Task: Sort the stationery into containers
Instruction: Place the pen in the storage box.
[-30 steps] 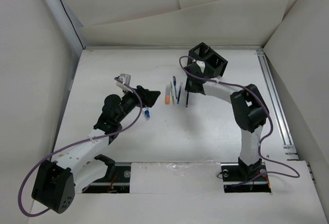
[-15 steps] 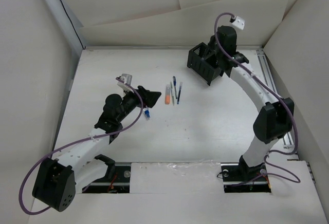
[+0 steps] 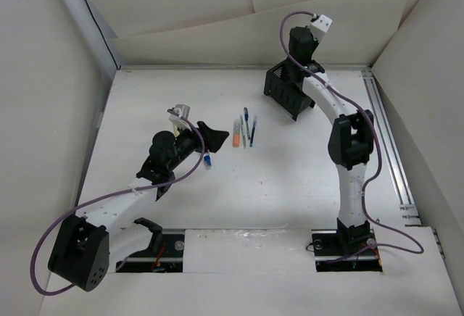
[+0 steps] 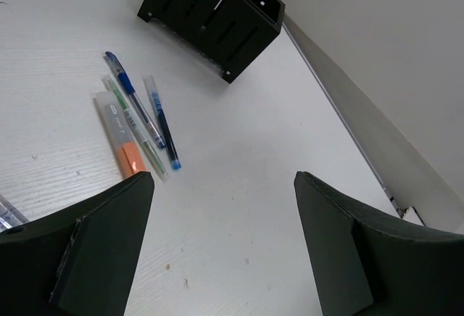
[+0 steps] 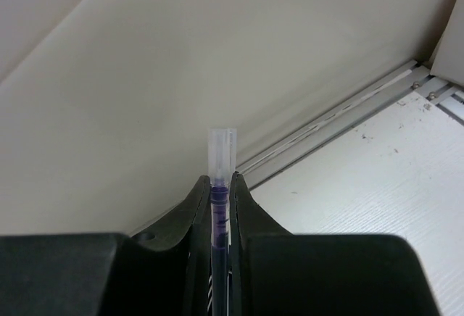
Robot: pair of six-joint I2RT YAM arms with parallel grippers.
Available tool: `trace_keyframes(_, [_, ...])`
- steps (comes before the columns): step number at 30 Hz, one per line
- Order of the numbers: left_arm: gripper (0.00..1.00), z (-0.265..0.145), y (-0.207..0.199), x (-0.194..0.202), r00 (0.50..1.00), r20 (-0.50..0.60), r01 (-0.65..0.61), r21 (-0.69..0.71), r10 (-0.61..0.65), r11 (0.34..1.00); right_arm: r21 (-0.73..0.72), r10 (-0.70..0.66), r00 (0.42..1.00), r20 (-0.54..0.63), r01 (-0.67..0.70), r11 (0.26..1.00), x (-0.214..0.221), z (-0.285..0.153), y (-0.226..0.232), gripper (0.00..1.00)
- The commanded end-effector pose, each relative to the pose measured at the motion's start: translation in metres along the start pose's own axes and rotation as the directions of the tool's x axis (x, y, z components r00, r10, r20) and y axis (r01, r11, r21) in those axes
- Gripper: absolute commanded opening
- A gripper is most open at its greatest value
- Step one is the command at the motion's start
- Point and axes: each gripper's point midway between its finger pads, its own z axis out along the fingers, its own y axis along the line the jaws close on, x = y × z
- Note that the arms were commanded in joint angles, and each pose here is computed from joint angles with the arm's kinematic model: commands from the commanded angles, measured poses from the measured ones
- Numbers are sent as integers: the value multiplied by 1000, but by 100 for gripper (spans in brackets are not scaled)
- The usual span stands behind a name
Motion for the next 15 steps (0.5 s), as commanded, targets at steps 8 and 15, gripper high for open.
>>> trace_keyframes(8, [75, 3, -18, -17, 999, 45, -17, 66, 14, 998, 43, -57, 993, 107, 52, 998, 2, 4, 21, 0])
trace_keyframes(15, [75, 3, -18, -17, 999, 45, -17, 66, 14, 998, 69, -115, 989, 94, 109, 992, 27, -4, 20, 0])
